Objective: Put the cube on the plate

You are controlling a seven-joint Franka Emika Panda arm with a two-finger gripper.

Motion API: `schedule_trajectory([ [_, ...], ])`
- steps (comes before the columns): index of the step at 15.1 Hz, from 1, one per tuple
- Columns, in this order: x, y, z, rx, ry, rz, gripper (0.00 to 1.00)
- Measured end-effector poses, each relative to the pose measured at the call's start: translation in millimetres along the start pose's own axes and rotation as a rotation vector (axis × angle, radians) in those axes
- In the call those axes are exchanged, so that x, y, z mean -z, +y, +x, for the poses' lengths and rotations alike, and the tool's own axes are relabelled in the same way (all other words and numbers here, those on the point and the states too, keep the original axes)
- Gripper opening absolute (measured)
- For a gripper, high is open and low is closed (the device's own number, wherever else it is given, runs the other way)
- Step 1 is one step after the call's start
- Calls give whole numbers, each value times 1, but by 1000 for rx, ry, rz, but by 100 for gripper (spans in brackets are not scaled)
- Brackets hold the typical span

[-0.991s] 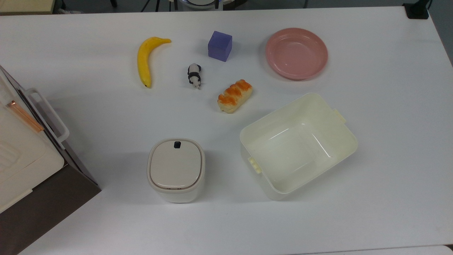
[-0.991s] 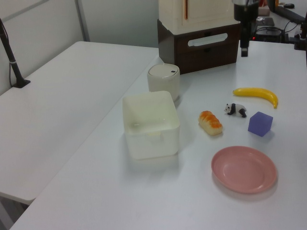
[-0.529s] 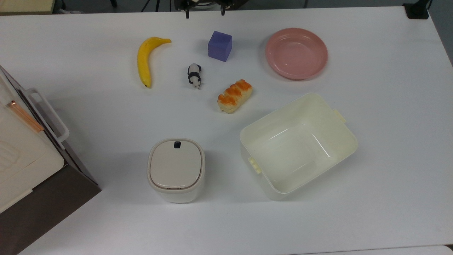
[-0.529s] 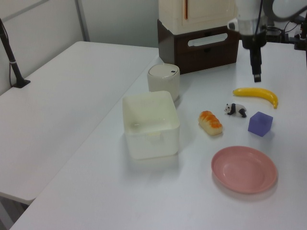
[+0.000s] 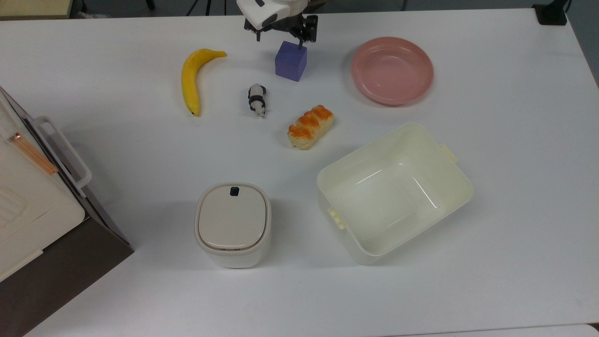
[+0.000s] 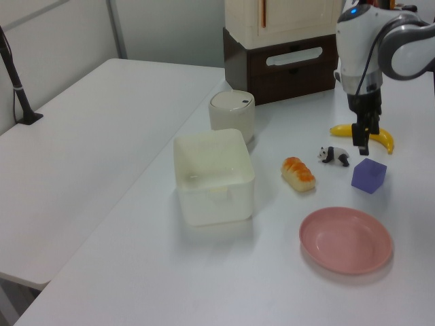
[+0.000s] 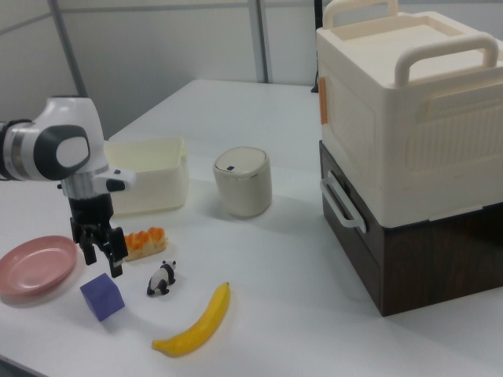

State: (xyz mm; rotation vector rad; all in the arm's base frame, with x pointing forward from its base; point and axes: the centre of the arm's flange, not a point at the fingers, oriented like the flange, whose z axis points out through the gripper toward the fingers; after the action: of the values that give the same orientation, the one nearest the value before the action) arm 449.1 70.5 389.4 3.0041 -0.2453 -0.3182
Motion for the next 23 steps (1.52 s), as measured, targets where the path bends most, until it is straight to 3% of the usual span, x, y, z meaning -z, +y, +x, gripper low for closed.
schedule_trajectory([
  [2,-20,-5,3,-80,-19,-1,100],
  [5,-36,-14,11,-119,-32,35,100],
  [13,-67,-31,16,-103,-76,12,97],
  [16,-72,-30,20,-108,-79,11,63],
  [17,-69,-30,22,-109,-73,14,59],
  [23,-11,-48,33,-65,-39,20,59],
])
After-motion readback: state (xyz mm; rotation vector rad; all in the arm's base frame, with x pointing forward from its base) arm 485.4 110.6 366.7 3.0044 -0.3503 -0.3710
